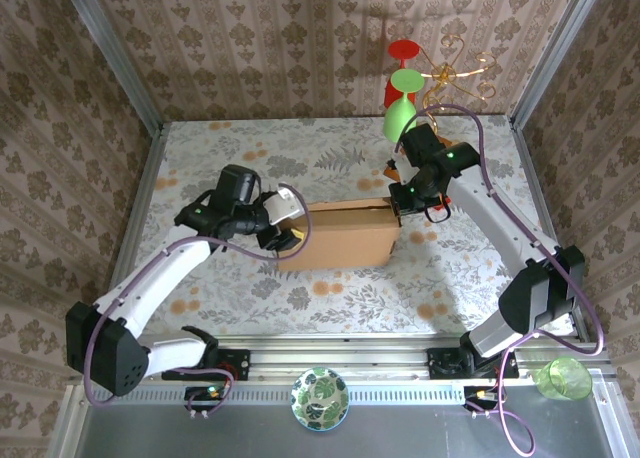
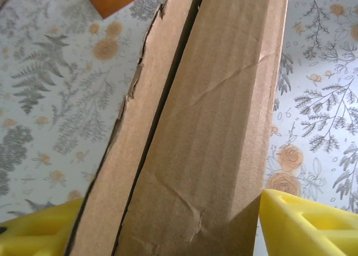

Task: Fold the paper box

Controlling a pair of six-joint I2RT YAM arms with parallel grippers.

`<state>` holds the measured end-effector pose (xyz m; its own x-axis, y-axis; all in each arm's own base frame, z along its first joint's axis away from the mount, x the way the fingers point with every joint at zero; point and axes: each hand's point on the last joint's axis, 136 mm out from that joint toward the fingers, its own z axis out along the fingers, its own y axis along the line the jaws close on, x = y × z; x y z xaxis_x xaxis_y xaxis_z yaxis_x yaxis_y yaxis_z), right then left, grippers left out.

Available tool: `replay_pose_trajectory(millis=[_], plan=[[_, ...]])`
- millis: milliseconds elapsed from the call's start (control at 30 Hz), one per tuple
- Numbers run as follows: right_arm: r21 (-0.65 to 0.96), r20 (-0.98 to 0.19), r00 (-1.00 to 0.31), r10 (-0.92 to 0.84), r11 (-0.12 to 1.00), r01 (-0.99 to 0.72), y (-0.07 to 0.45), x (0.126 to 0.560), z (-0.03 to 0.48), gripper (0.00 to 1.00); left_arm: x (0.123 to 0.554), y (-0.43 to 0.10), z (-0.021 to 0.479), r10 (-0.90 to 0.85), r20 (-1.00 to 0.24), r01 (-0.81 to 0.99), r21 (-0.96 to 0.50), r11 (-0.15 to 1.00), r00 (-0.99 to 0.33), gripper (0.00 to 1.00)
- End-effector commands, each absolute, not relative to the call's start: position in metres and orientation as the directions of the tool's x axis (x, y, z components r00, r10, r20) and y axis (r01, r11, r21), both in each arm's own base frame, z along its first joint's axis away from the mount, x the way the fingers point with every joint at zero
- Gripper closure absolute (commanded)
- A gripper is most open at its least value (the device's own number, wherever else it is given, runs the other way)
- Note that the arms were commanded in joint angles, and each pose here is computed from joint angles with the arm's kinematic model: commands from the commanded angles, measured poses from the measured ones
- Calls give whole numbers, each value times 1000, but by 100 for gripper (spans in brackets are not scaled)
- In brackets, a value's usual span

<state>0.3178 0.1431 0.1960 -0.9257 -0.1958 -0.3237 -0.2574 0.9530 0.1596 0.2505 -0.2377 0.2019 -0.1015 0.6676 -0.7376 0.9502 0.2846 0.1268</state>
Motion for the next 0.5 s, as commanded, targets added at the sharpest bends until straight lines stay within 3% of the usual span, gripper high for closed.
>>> replay_pose_trajectory(millis=[0,467], plan=[[198,-324,-925,-197,942,-270,155,307,199,100,251,-248,186,673,-728,954,95,284,-127,35],[201,-316,-934,-166,950,-237,152,302,202,100,249,-246,164,733,-670,951,131,279,-122,37]])
